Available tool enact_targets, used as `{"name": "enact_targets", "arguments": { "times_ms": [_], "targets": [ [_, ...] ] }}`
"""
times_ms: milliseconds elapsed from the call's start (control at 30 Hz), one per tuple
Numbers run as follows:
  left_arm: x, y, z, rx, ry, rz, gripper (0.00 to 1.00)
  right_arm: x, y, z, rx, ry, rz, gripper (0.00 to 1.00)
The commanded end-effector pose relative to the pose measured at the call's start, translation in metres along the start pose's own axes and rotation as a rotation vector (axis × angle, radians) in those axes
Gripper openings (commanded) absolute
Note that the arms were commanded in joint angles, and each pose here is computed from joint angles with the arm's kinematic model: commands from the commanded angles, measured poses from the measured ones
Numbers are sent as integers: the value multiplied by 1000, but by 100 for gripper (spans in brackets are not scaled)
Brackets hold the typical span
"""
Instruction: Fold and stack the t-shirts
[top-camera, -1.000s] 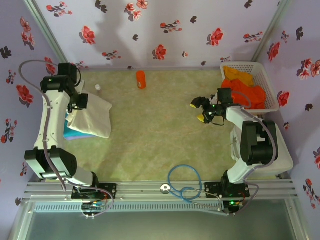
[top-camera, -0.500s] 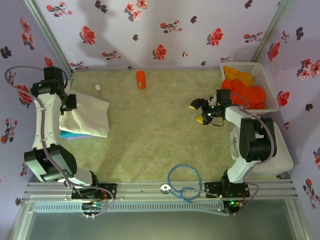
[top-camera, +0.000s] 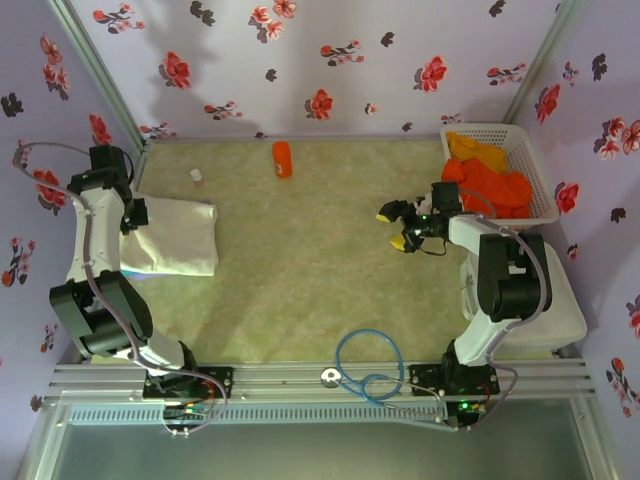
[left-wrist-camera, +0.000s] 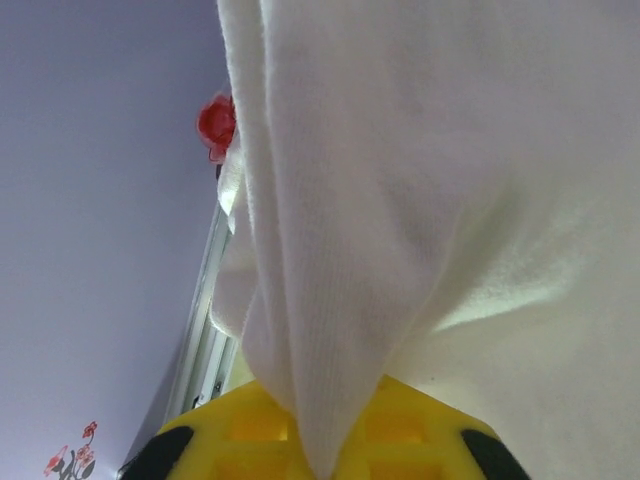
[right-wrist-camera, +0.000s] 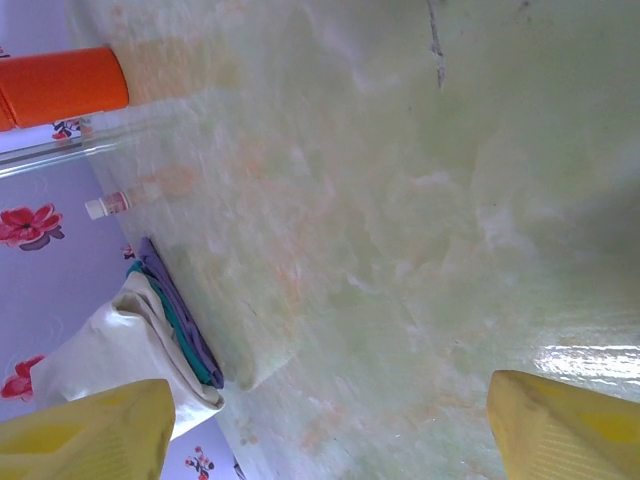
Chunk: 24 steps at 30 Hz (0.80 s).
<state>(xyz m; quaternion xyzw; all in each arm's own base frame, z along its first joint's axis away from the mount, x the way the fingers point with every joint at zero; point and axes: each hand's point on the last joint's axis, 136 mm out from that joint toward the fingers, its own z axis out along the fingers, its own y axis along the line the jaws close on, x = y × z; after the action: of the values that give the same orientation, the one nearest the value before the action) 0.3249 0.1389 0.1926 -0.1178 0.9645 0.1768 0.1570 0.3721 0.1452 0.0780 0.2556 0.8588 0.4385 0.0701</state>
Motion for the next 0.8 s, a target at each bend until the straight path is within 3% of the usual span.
{"name": "enact_targets", "arguments": {
  "times_ms": [0,67,133,333,600,767],
  "targets": [
    [-8,17,4,-87,12,-51,24,5,-3,4,-9,23,-13,82],
    [-7,23,6,-126,31,-70,61,6,-3,4,-8,26,-14,82],
    [-9,28,2,-149,28,-101,75,7,-4,4,-7,30,-16,82],
    [-17,22,-28,-87,-11,-132,77,7,-5,1,8,23,-26,82],
    [-20,-41,-51,108,-103,-94,79,1,3,-13,74,-22,-103,82],
    [-25,-76,-53,264,-220,-120,83,-9,7,-39,182,-131,-228,86]
  ]
}}
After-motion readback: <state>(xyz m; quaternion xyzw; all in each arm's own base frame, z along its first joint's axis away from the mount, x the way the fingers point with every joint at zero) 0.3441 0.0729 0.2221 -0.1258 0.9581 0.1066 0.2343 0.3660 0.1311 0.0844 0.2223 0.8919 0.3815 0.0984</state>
